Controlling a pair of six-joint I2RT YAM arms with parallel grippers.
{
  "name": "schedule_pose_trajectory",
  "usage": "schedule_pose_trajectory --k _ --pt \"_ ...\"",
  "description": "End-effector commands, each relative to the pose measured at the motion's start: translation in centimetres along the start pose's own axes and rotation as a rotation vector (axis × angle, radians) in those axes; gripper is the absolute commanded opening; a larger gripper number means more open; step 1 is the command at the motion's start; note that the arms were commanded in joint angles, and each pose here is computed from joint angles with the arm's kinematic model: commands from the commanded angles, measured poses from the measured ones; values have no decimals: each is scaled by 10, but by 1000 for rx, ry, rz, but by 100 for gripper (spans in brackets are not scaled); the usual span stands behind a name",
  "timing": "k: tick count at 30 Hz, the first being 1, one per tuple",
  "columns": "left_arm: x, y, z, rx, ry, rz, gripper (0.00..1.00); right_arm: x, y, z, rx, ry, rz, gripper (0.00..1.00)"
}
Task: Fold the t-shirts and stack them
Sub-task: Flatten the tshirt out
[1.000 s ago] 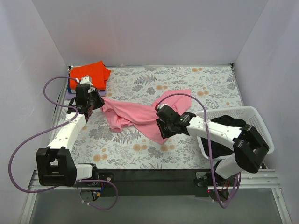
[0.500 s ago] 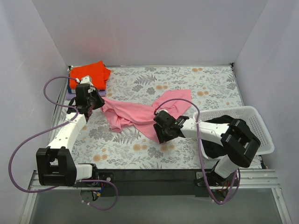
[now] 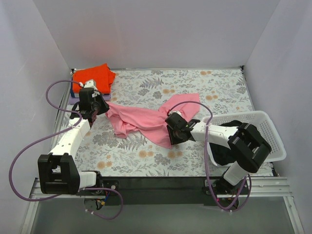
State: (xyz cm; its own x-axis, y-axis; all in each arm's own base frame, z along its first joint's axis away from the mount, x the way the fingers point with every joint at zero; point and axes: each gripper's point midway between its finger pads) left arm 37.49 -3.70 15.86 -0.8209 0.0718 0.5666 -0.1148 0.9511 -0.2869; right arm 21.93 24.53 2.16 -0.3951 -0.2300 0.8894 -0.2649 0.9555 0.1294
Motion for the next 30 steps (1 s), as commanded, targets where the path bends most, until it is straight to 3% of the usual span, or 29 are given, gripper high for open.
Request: schedule_pose_trajectory --k 1,2,3,4,12,17,19,22,26,30 --pt "2 1 -2 -9 -9 4 0 -10 -5 -7 -8 -20 22 33" --pt "2 1 -1 -9 -8 4 0 -11 -6 -7 -7 -21 27 13" --pt "3 0 -2 -9 -10 7 0 -9 -6 -9 -8 -25 25 3" --pt "2 1 -1 -9 -7 6 0 -7 -8 -8 -8 -22 33 1" --pt "2 -6 1 -4 8 42 0 35 -17 -68 125 -99 167 1" --pt "1 -8 3 -2 18 56 0 45 34 -149 209 -179 102 1" --pt "0 -9 5 1 26 62 0 17 47 -152 234 -123 87 3" --pt "-1 -10 7 2 36 65 0 0 84 -162 232 -91 -48 21" --pt "-1 -9 8 0 37 60 0 9 107 -178 182 -150 -145 34" --pt "0 -10 7 2 36 67 0 38 103 -187 154 -249 -194 40"
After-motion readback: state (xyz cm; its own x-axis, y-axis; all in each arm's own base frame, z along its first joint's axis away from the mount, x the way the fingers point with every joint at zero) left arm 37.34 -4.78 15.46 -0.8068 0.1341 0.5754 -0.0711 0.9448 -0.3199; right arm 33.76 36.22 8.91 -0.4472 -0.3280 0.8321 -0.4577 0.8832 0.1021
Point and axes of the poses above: each gripper's point midway between its finger pads, its own x axis back along the fingers, its own y axis along the line the jaws close on, z = x × y, and after that the axes turned 4 degrees about -x, right-handed
